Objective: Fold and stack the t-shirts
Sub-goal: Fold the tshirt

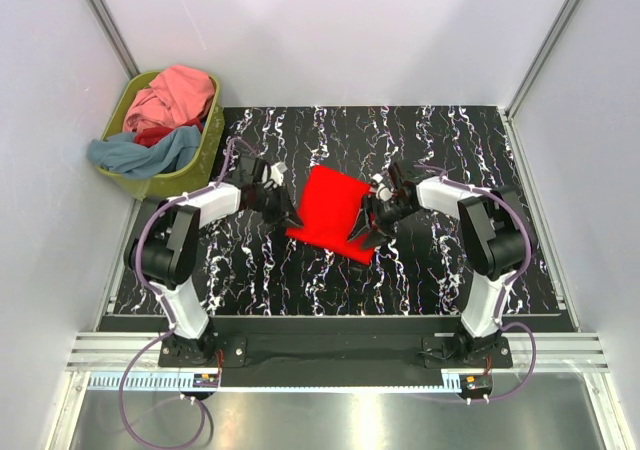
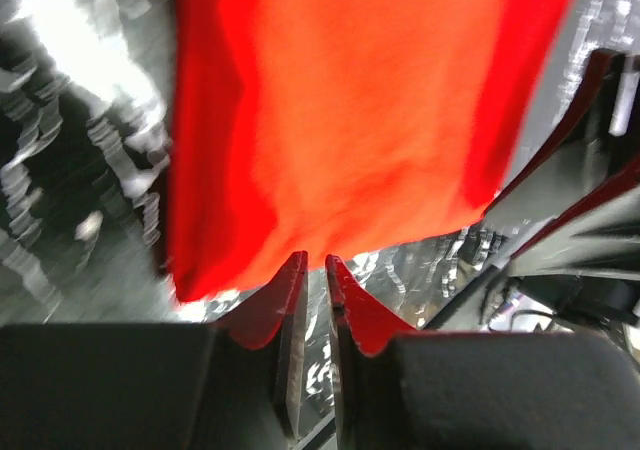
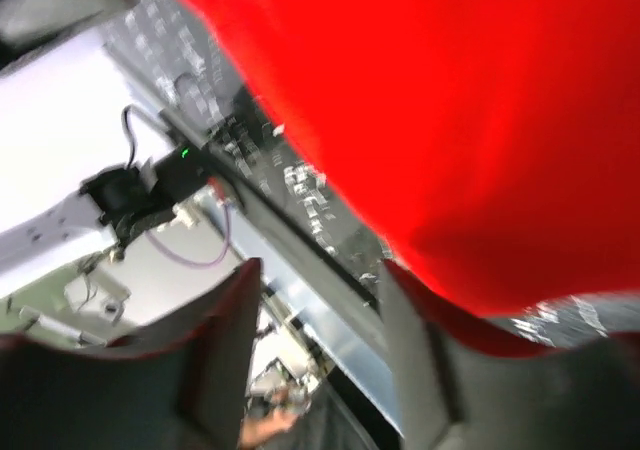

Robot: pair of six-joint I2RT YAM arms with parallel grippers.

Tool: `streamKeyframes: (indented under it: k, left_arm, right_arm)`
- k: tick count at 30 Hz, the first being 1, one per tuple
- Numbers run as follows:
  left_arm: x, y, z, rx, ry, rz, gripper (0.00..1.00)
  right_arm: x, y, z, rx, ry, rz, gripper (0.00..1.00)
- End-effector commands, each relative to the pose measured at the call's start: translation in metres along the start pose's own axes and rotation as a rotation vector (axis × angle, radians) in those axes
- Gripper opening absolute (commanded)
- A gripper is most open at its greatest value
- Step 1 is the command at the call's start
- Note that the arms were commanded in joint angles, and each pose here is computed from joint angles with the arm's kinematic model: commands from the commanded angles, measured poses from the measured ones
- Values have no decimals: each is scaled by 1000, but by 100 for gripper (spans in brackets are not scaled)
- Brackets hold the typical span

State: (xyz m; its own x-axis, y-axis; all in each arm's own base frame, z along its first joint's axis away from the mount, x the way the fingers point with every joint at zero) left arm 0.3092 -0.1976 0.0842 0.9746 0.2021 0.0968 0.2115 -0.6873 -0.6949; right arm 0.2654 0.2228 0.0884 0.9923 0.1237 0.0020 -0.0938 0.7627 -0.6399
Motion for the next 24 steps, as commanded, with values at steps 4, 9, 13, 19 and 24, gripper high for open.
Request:
streamKeyframes:
  k: [4,9,13,19,24]
  left_arm:
    - [5,-57,-37,-31,146,-180,34]
    - [-20,-76,-52,-127,154,-169,43]
    - [-34,-86,-52,-145,172,-183,44]
    - [-43,-93,-54,-168,206,-170,43]
    - [-43,-98,-51,-168,214,-173,43]
  right_arm:
    - [23,-47,7,-90,-12,-211,79]
    - [41,-77,-20,-201,114,-351,99]
    - [58,-89,-44,-228,184,-402,100]
    - [89,-77,-65,-256,182,-423,97]
    - [96,-62,-80,-235,220,-415,87]
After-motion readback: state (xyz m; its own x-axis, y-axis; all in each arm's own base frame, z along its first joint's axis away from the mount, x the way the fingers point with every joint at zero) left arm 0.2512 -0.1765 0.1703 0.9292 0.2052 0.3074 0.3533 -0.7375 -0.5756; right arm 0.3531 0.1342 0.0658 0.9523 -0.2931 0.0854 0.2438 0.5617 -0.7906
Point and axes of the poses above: each gripper's point midway between its finger pads, its own y axis out along the fingers, its own z axis along the line the jaws close on, x = y × z, the point moved 4 cm from there along -y, back along the fingers, and after that the axes turned 9 degrees about -y, right-handed, at the moved point
